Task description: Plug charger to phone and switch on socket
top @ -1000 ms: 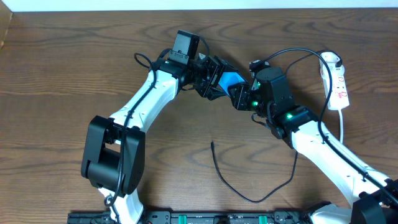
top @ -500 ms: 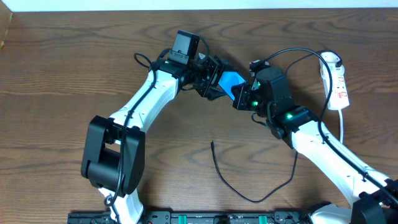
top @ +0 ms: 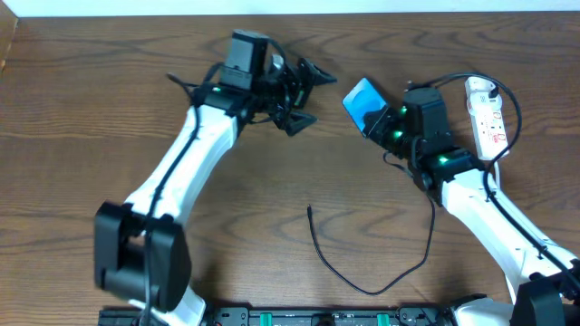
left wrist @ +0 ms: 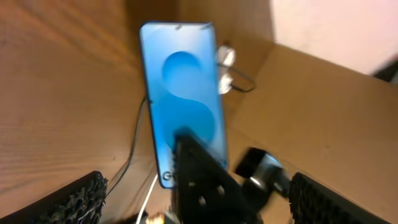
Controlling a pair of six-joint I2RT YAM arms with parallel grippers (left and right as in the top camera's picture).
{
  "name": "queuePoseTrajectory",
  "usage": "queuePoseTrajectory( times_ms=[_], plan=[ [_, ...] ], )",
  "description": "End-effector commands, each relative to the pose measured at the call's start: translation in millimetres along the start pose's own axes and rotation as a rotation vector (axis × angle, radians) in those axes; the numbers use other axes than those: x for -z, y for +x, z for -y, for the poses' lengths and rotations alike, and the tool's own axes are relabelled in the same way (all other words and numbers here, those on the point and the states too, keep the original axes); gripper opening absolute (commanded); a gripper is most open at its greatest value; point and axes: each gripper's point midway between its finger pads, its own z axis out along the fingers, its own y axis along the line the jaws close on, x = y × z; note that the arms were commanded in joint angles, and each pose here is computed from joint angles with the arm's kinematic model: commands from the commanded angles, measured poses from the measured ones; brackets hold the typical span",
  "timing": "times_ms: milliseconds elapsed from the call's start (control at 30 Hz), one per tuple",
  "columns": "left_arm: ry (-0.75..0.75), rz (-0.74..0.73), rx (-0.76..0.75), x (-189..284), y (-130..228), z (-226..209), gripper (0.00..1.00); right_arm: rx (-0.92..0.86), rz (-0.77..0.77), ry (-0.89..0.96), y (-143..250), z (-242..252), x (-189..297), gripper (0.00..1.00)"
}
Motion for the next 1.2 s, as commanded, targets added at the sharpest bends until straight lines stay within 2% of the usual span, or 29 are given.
queuePoseTrajectory(
  times_ms=[0, 67, 167, 300, 500, 867, 933, 1167],
  plan=[
    [0.043, 0.102, -0.083, 28, -10, 21, 0.92, -0.358, -0.120, -0.097, 12, -25, 4, 0.01],
    [0.052, 0.123, -0.091, 35, -13, 25, 0.92, -0.431, -0.185, -0.158, 17, -41, 7, 0.01],
    [0.057, 0.140, -0.090, 41, -18, 25, 0.92, -0.438, -0.291, -0.365, 20, -90, 23, 0.01],
    [0.054, 0.151, -0.088, 41, -20, 25, 0.92, -0.476, -0.364, -0.484, 22, -120, 38, 0.01],
    [0.045, 0.185, -0.077, 42, -25, 23, 0.92, -0.544, -0.428, -0.506, 34, -134, 43, 0.01],
    [0.056, 0.242, 0.171, 44, -36, 20, 0.91, -0.719, -0.509, -0.510, 42, -148, 49, 0.01],
    [0.061, 0.242, 0.206, 44, -36, 21, 0.89, -0.723, -0.507, -0.510, 41, -148, 49, 0.01],
    [0.056, 0.272, 0.210, 45, -41, 19, 0.86, -0.720, -0.507, -0.516, 41, -149, 50, 0.01]
  ],
)
